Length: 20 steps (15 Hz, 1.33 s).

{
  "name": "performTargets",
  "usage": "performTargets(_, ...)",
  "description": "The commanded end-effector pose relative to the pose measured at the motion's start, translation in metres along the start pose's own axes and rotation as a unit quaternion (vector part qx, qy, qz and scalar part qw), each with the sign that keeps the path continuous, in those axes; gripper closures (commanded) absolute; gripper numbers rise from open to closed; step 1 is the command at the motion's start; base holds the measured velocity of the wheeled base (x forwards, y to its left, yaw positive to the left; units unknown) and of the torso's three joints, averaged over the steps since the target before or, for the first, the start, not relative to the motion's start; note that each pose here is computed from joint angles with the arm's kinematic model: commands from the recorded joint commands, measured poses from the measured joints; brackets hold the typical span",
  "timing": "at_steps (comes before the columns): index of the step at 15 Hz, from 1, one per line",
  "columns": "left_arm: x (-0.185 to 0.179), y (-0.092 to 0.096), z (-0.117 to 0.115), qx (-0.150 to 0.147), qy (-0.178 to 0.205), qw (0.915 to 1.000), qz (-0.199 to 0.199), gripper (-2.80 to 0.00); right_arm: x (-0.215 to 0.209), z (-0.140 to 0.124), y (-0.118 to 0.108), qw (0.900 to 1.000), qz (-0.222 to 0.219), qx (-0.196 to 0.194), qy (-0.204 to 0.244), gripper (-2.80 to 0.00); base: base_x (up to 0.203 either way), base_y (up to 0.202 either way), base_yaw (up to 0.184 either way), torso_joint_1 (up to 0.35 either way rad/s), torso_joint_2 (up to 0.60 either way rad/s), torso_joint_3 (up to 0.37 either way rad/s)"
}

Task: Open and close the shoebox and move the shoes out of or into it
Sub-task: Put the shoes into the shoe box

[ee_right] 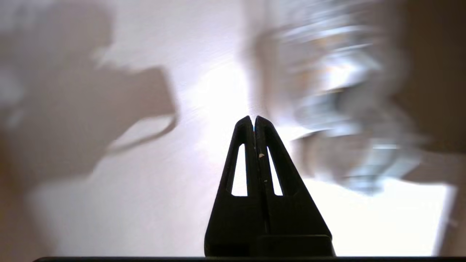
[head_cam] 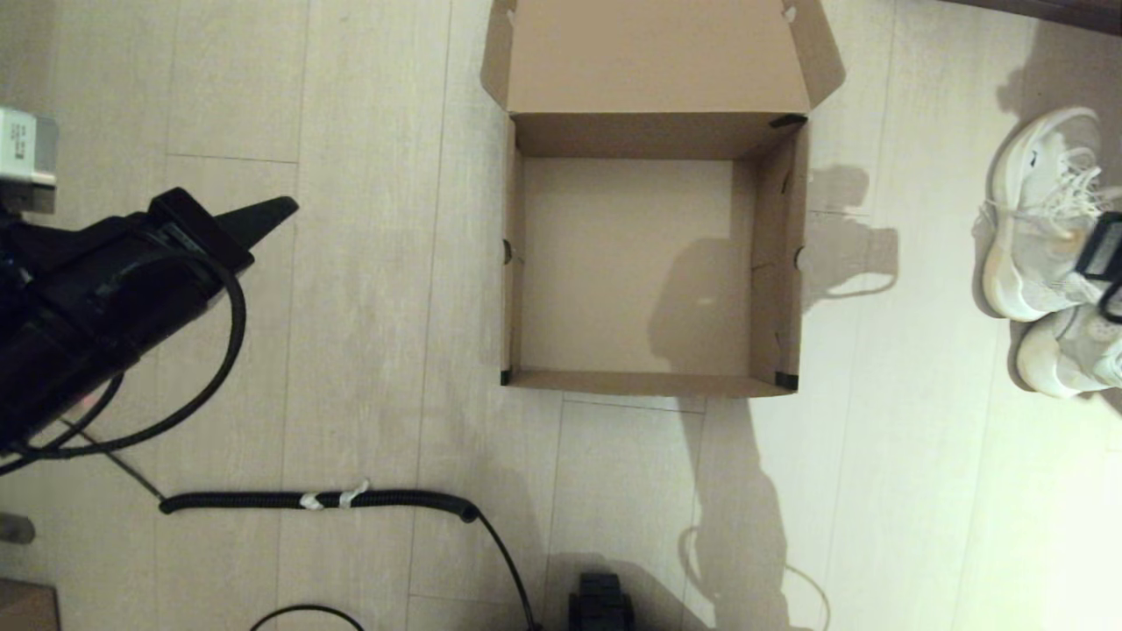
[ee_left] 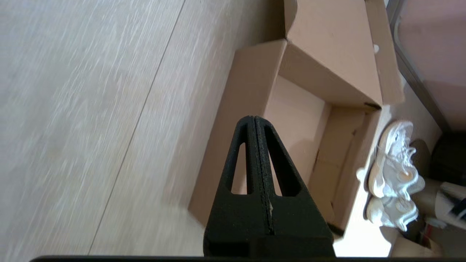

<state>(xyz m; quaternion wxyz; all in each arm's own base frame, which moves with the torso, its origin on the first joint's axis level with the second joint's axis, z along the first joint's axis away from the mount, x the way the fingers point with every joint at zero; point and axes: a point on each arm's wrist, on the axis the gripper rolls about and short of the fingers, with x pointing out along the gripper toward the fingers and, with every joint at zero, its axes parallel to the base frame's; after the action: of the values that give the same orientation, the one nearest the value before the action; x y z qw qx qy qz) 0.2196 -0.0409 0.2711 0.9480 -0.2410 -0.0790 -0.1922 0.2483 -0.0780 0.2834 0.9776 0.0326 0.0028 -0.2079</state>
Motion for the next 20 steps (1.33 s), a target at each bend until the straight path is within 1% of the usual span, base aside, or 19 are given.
performTargets(1,-0.023,-0.009,0.007,0.001,-0.016,0.9998,-0.009,0.00,0.002,0.011,-0.033,0.997,-0.063,0.023,-0.026,-2.80,0.000,0.000,0.000,0.000,0.00,0.000)
performTargets(2,-0.028,-0.009,0.006,0.001,-0.014,0.9999,-0.008,0.00,0.003,0.016,-0.047,0.994,-0.091,0.037,-0.036,-2.80,0.000,0.000,0.000,0.000,0.00,0.000)
performTargets(3,-0.029,-0.009,0.006,0.001,-0.012,0.9999,-0.007,0.00,0.003,0.016,-0.064,0.991,-0.123,0.043,-0.041,-2.80,0.000,0.000,0.000,0.000,0.00,0.000)
performTargets(4,-0.030,-0.010,0.007,0.001,-0.012,0.9999,-0.007,0.00,0.004,0.014,-0.081,0.986,-0.154,0.050,-0.039,-2.80,0.000,0.000,0.000,0.000,0.00,0.000)
performTargets(5,-0.029,-0.010,0.007,0.001,-0.012,0.9999,-0.007,0.00,0.008,0.009,-0.097,0.981,-0.178,0.068,-0.035,-2.80,0.000,0.000,0.000,0.000,0.00,0.000)
performTargets(6,-0.030,-0.009,0.006,0.000,-0.010,0.9999,-0.007,0.00,0.012,0.003,-0.110,0.975,-0.195,0.096,-0.031,-2.80,0.000,0.000,0.000,0.000,0.00,0.000)
performTargets(7,-0.030,-0.009,0.004,-0.001,-0.006,1.0000,-0.005,0.00,0.017,-0.004,-0.118,0.972,-0.201,0.116,-0.023,-2.80,0.000,0.000,0.000,0.000,0.00,0.000)
performTargets(9,-0.032,-0.006,-0.001,-0.002,0.002,1.0000,-0.001,0.00,0.019,-0.021,-0.120,0.976,-0.167,0.140,0.004,-2.80,0.000,0.000,0.000,0.000,0.00,0.000)
performTargets(10,-0.033,-0.005,-0.003,-0.003,0.006,1.0000,0.001,0.00,0.021,-0.030,-0.120,0.976,-0.146,0.160,0.006,-2.80,0.000,0.000,0.000,0.000,0.00,0.000)
performTargets(12,-0.033,-0.005,-0.005,-0.004,0.009,1.0000,-0.002,0.00,0.031,-0.049,-0.123,0.971,-0.129,0.202,-0.007,-2.80,0.000,0.000,0.000,0.000,0.00,0.000)
performTargets(14,-0.034,-0.010,-0.007,-0.004,0.013,0.9998,-0.016,0.00,0.044,-0.070,-0.128,0.964,-0.125,0.236,-0.016,-2.80,0.000,0.000,0.000,0.000,0.00,0.000)
performTargets(15,-0.034,-0.010,-0.009,0.002,0.016,0.9997,-0.016,0.00,0.050,-0.080,-0.131,0.959,-0.123,0.253,-0.022,-2.80,0.000,0.000,0.000,0.000,0.00,0.000)
performTargets(16,-0.034,-0.010,-0.009,0.005,0.016,0.9997,-0.016,0.00,0.054,-0.087,-0.132,0.952,-0.117,0.280,-0.031,-2.80,0.000,0.000,0.000,0.000,0.00,0.000)
performTargets(17,-0.034,-0.010,-0.009,0.005,0.016,0.9997,-0.016,0.00,0.057,-0.091,-0.133,0.942,-0.103,0.317,-0.034,-2.80,0.000,0.000,0.000,0.000,0.00,0.000)
performTargets(18,-0.034,-0.010,-0.009,0.006,0.016,0.9997,-0.016,0.00,0.059,-0.093,-0.133,0.937,-0.088,0.337,-0.033,-2.80,0.000,0.000,0.000,0.000,0.00,0.000)
performTargets(19,-0.035,-0.010,-0.009,0.006,0.016,0.9997,-0.017,0.00,0.060,-0.094,-0.132,0.921,-0.070,0.382,-0.029,-2.80,0.000,0.000,0.000,0.000,0.00,0.000)
performTargets(20,-0.035,-0.009,-0.010,0.007,0.018,0.9997,-0.015,0.00,0.064,-0.099,-0.130,0.905,-0.050,0.421,-0.015,-2.80,0.000,0.000,0.000,0.000,0.00,0.000)
